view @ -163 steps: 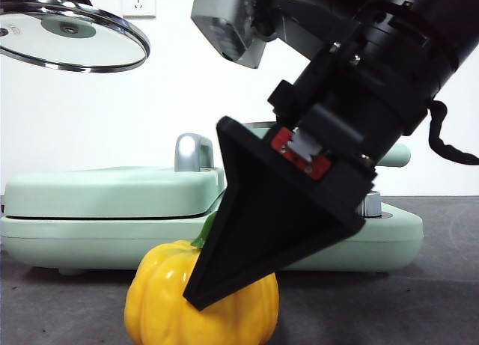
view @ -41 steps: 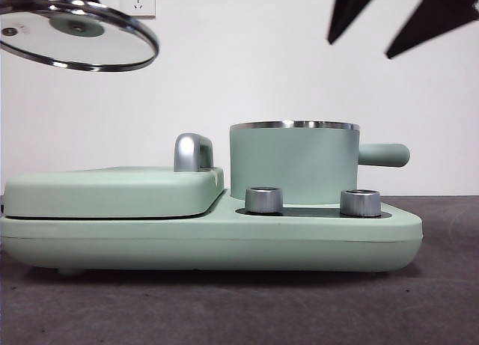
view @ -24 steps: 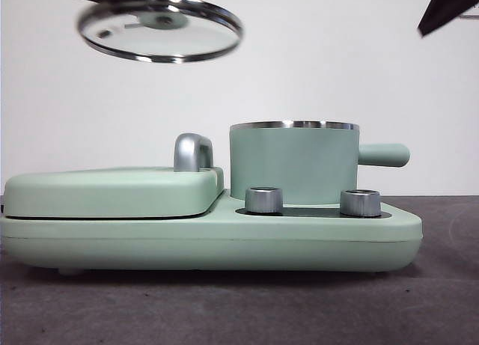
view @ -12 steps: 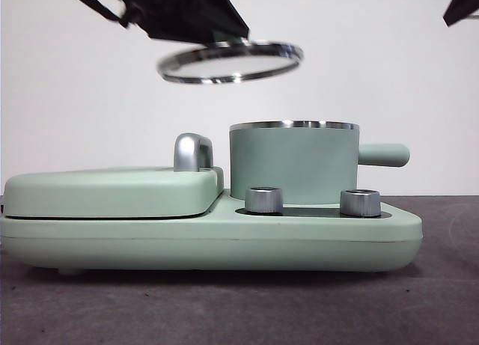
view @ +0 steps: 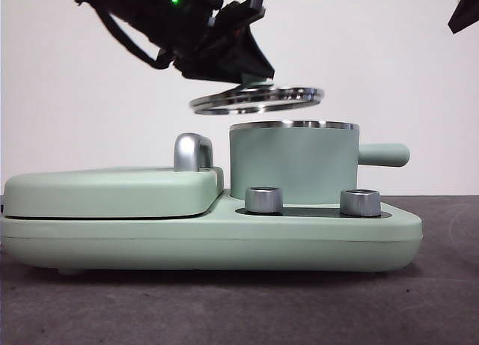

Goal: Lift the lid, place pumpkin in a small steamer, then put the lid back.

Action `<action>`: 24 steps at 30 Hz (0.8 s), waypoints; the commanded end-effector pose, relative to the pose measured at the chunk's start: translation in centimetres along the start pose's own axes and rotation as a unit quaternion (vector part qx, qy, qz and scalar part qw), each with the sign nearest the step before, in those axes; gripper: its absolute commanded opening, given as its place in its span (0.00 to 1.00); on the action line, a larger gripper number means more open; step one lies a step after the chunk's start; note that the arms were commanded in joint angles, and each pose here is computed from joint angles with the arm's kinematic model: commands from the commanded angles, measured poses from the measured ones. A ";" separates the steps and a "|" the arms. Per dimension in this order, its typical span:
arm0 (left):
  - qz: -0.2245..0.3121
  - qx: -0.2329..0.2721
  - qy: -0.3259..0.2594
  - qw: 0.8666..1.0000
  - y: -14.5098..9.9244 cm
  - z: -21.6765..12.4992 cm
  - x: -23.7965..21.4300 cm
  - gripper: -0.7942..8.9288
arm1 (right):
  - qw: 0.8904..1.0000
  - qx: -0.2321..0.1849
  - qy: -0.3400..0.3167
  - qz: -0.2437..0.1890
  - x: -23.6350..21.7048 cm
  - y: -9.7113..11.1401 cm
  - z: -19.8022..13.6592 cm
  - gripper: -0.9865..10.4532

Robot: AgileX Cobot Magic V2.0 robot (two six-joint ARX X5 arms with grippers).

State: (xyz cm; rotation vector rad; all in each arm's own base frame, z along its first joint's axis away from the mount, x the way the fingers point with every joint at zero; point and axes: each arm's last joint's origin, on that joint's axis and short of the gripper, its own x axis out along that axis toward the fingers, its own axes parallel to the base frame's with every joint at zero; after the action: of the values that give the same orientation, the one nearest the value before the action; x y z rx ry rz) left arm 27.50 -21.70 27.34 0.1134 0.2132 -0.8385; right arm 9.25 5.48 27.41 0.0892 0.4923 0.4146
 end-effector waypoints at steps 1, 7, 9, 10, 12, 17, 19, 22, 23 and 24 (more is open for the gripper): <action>-0.004 0.019 -0.036 0.999 -0.1 1.8 0.8 0.09 | 1.000 0.003 -0.004 0.002 0.0 0.1 0.1 0.45; -0.006 0.040 -0.042 0.998 -0.1 2.3 1.9 0.09 | 1.000 0.004 -0.004 0.002 0.0 0.1 0.1 0.45; -0.009 0.041 -0.043 0.998 -0.1 2.4 2.2 0.09 | 1.000 0.004 -0.005 0.002 0.0 0.1 0.1 0.45; -0.012 0.041 -0.043 0.998 -0.1 2.4 2.4 0.09 | 1.000 0.003 -0.005 0.002 0.0 0.1 0.1 0.45; -0.019 0.042 -0.043 0.998 -0.1 2.4 2.9 0.09 | 1.000 0.003 -0.005 0.003 0.0 0.1 0.1 0.45; -0.026 0.053 -0.038 0.998 -0.4 2.1 4.2 0.09 | 1.000 0.003 -0.005 0.002 0.0 0.1 0.1 0.45; -0.029 0.053 -0.034 0.998 -0.6 2.0 4.6 0.09 | 1.000 0.002 -0.005 0.002 0.0 0.1 0.1 0.45; -0.031 0.054 -0.031 0.998 -0.7 1.7 5.0 0.09 | 1.000 0.002 -0.005 0.003 0.0 0.1 0.1 0.45; -0.031 0.055 -0.031 0.998 -0.7 1.7 5.0 0.09 | 1.000 0.002 -0.005 0.003 0.0 0.1 0.1 0.45; -0.032 0.055 -0.030 0.998 -0.7 1.7 5.0 0.09 | 1.000 0.002 -0.005 0.002 0.0 0.1 0.1 0.45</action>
State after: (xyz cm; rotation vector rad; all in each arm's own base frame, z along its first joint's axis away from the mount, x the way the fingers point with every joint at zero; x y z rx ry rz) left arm 30.24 -25.47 26.41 0.1900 0.1909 -0.9053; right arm 9.25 5.48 27.42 0.0890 0.4914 0.4145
